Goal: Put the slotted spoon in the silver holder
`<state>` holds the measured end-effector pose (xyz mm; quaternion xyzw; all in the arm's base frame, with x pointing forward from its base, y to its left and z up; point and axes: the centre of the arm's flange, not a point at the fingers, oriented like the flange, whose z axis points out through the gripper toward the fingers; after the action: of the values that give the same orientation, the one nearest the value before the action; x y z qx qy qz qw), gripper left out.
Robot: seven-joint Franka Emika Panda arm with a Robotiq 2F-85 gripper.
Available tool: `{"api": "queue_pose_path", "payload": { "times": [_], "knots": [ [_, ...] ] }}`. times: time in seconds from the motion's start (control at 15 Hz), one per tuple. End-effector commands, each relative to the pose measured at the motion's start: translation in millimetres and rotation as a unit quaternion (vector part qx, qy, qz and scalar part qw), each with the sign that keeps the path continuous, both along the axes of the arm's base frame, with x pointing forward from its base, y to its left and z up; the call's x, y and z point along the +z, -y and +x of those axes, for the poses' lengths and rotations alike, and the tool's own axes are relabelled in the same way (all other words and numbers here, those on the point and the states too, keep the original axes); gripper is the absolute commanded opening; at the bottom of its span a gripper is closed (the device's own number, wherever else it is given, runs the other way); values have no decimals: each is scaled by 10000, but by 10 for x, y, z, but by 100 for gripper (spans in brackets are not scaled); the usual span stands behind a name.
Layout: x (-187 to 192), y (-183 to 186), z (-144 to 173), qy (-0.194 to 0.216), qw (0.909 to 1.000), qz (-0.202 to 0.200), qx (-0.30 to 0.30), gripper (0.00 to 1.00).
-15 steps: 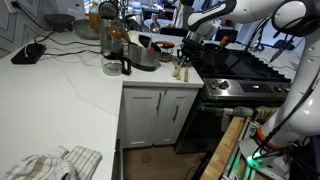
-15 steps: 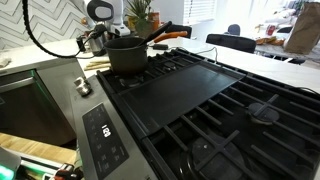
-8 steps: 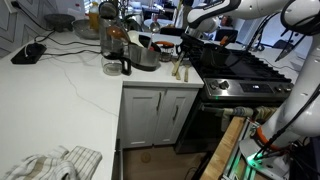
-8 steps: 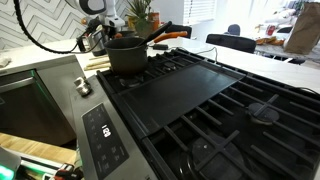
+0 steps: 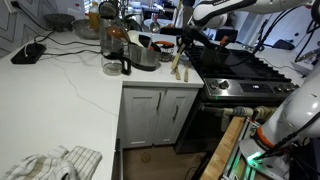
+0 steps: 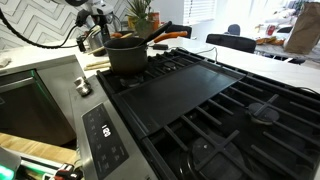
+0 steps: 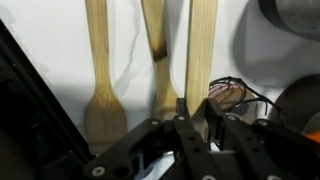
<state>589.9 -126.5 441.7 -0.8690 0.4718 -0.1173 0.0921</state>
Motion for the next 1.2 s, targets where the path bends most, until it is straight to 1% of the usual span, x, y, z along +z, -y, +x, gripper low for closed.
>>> {"api": "queue_pose_path", "payload": {
  "times": [0.0, 0.2, 0.4, 0.53, 0.6, 0.8, 0.87, 1.13],
  "knots": [
    [158, -203, -320, 578, 9978, -308, 65, 6],
    [345, -368, -395, 1159, 9910, -631, 222, 6],
    [511, -496, -435, 1529, 9835, -912, 330, 6],
    [626, -561, -463, 1690, 9796, -1020, 376, 6],
    [692, -580, -472, 1728, 9786, -1055, 377, 6],
    [852, -628, -493, 1645, 9788, -1167, 354, 6],
    [914, -639, -492, 1673, 9781, -1192, 345, 6],
    [1131, -713, -492, 1770, 9768, -1137, 392, 6]
  ]
}}
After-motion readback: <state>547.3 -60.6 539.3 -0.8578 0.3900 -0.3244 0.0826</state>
